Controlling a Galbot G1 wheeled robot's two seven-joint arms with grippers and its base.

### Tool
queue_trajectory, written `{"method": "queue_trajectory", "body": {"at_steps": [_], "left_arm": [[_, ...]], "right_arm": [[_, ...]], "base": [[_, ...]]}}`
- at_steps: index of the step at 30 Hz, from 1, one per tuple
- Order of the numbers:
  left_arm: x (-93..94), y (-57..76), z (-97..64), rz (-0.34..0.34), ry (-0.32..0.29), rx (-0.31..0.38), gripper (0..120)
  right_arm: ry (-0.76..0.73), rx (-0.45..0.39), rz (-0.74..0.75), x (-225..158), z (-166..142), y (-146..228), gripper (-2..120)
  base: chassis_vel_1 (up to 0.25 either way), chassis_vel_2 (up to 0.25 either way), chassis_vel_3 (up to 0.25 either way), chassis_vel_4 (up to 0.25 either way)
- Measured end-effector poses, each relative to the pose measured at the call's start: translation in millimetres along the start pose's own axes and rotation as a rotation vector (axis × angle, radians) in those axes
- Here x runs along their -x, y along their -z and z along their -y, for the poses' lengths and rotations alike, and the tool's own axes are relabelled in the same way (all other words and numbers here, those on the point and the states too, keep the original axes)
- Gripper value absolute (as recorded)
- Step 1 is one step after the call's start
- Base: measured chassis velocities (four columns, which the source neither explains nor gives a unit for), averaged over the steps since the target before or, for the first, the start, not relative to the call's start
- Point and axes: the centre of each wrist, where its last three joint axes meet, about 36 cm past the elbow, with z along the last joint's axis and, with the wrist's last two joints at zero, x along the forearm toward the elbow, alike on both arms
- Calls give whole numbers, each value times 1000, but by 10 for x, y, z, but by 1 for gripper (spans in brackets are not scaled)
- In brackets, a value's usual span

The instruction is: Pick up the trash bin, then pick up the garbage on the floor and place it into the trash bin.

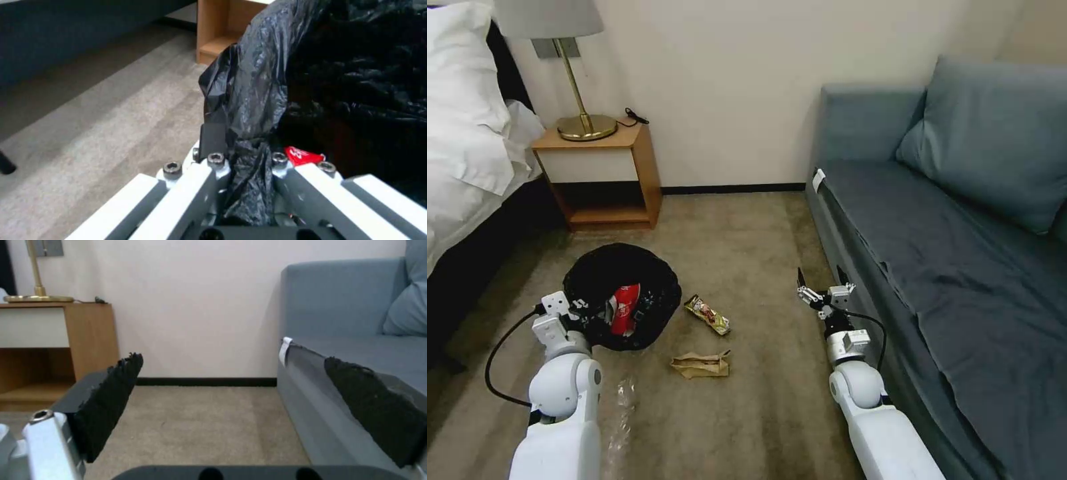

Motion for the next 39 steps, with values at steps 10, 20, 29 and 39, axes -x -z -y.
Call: {"method": "queue_trajectory", "body": {"at_steps": [10,20,29,39], "left_arm": [[-4,31,-30,8,4,-1,2],[-23,33,-35,8,4,-1,2],[-17,14,-33,3,5,-2,2],[18,-1,-36,-1,14,-3,2]], "right_arm": [[1,4,-4,-21,-36,-29,100],[3,5,-6,-31,-50,-35,100],[6,1,-5,-15,-40,-34,100],[18,11,24,98,-23,24,100]], "base": [[-74,77,71,-73],[-93,81,80,-92],[-82,66,82,-70],[-63,88,79,-88]]}}
